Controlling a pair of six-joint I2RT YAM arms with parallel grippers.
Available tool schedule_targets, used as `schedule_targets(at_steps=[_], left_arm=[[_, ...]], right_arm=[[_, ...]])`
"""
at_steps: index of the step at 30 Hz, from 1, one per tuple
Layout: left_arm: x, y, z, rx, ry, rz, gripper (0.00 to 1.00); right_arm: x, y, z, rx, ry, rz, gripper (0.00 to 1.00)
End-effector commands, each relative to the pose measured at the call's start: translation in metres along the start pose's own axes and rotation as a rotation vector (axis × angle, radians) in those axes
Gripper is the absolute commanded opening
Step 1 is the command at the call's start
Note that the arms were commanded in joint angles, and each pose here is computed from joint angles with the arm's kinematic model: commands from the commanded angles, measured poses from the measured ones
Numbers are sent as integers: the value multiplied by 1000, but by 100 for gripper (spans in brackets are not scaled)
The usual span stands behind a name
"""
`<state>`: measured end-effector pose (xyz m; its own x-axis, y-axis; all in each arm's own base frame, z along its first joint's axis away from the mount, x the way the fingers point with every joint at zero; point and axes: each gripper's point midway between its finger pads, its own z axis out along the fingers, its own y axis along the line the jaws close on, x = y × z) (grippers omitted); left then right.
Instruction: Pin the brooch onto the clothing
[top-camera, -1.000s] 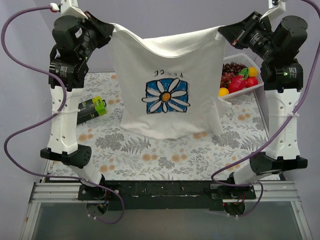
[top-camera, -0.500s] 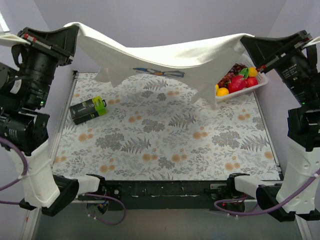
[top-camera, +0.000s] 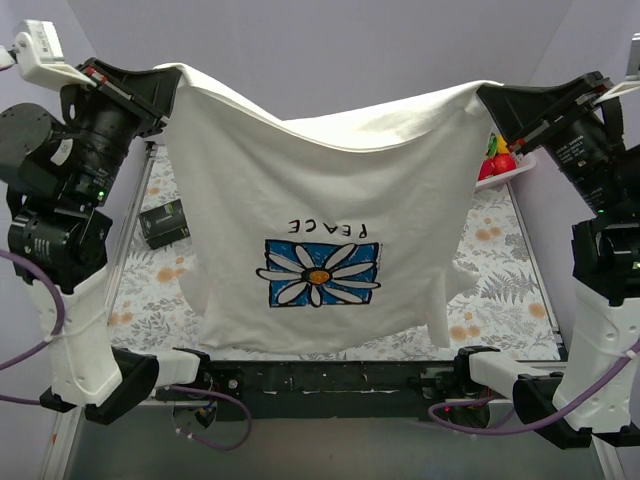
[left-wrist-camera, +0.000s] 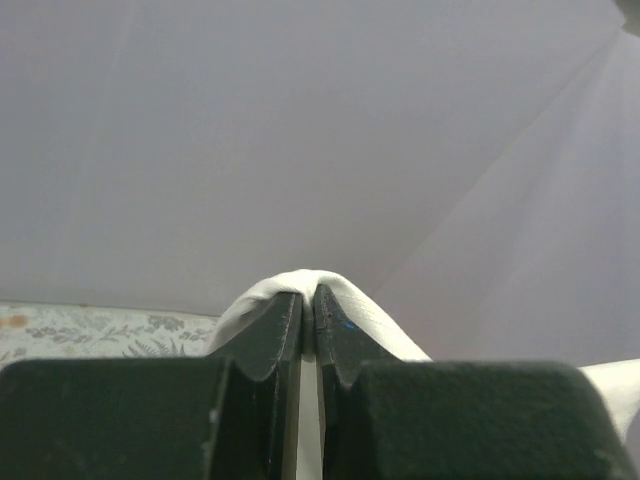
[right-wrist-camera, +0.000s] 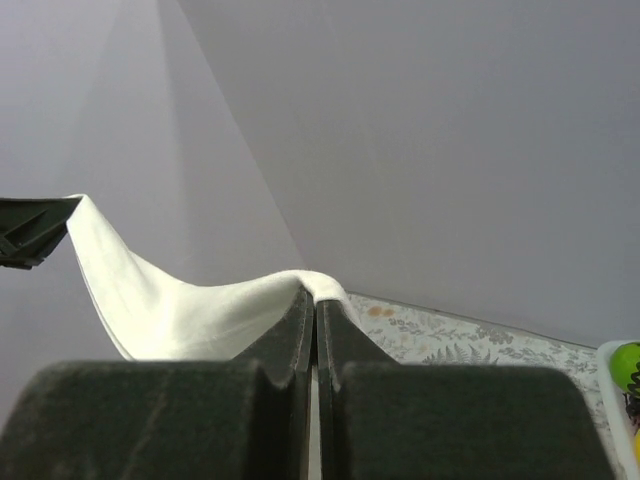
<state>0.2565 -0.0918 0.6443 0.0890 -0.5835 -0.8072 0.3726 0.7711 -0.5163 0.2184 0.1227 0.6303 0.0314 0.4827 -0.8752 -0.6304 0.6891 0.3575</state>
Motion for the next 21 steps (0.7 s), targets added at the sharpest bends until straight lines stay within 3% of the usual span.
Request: schedule_targets(at_steps=[1, 7, 11, 16, 21], left_arm=[[27, 36, 37, -113, 37, 27, 0], [60, 66, 98, -169, 76, 50, 0], [61, 75, 135, -158, 60, 42, 0], [30, 100, 152, -158, -46, 17, 0], [-24, 85, 145, -69, -178, 51, 0]], right_arm=[[20, -38, 30, 45, 22, 3, 1], [48, -83, 77, 73, 77, 43, 1], [51, -101, 112, 54, 90, 66, 1], [30, -112, 149, 24, 23, 69, 1], [-16, -94, 147, -12, -138, 53, 1]])
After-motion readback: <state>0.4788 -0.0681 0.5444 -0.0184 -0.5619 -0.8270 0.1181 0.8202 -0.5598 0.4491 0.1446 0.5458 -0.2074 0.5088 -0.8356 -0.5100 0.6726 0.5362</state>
